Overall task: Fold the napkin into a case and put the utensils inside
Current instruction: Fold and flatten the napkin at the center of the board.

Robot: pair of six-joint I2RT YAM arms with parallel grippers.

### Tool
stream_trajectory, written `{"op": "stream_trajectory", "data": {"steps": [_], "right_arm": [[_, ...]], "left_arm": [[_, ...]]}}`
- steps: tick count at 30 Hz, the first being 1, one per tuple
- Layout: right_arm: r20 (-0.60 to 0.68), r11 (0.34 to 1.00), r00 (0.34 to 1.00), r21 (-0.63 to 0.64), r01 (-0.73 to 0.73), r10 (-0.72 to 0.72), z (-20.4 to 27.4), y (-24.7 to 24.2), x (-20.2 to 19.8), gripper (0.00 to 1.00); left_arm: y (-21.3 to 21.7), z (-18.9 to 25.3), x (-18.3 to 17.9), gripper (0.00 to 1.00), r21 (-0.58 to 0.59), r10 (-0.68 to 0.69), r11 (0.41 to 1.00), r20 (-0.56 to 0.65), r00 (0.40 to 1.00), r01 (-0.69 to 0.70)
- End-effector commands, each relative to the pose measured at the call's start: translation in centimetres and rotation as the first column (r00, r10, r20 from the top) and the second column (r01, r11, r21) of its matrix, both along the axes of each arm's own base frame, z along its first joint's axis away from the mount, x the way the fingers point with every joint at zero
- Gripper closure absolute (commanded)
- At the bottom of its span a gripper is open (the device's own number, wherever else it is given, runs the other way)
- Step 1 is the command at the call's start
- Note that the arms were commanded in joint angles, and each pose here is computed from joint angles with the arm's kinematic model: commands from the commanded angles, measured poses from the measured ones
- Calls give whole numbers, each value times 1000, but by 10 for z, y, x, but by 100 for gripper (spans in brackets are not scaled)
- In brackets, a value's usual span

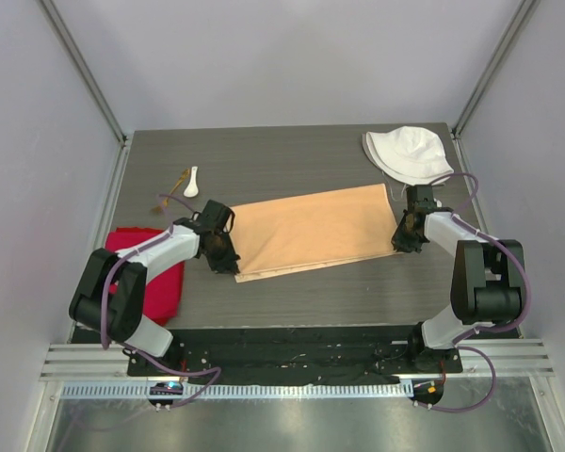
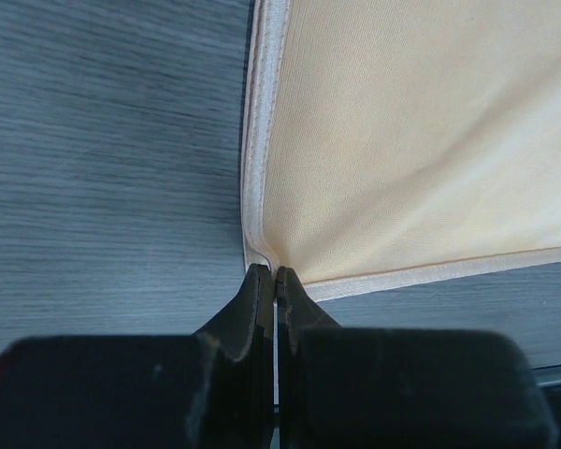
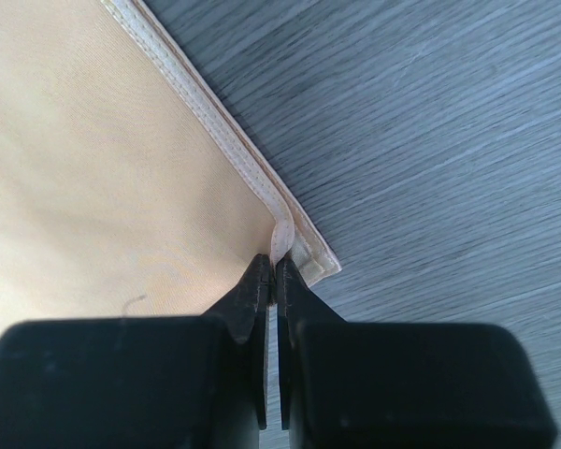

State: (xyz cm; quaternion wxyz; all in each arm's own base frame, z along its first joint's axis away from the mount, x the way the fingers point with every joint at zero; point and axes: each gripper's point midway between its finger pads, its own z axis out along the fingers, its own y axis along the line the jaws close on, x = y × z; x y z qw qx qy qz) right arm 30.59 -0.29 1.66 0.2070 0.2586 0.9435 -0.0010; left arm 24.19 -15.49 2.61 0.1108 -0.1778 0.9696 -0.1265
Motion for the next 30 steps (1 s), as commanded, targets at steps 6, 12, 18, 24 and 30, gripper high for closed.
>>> {"op": "stream_trajectory", "data": {"steps": [6,12,18,24,30], "right_arm": [[-25,999,999,-24,24,-24,-11,-6,-3,99],[-33,999,999,-23,23,-24,-13,-6,-5,99],[-37,1000,999,-21,24,-25,-14,-5,-5,99],[-33,999,999,-26,23,-24,-12,-6,-5,99],[-38,999,999,-27,21,-22,-14,-6,-5,99]], "left_arm": [[-5,33,2,100,-18,16,1000,39,999,-16],[-15,20,-11,100,-50,4,999,-12,1000,-4],[-24,3,-24,100,-42,-11,999,-47,999,9],[-6,-8,-30,100,36,15,999,-49,999,-13],[3,-15,-37,100,79,17,997,-62,998,-13]]}}
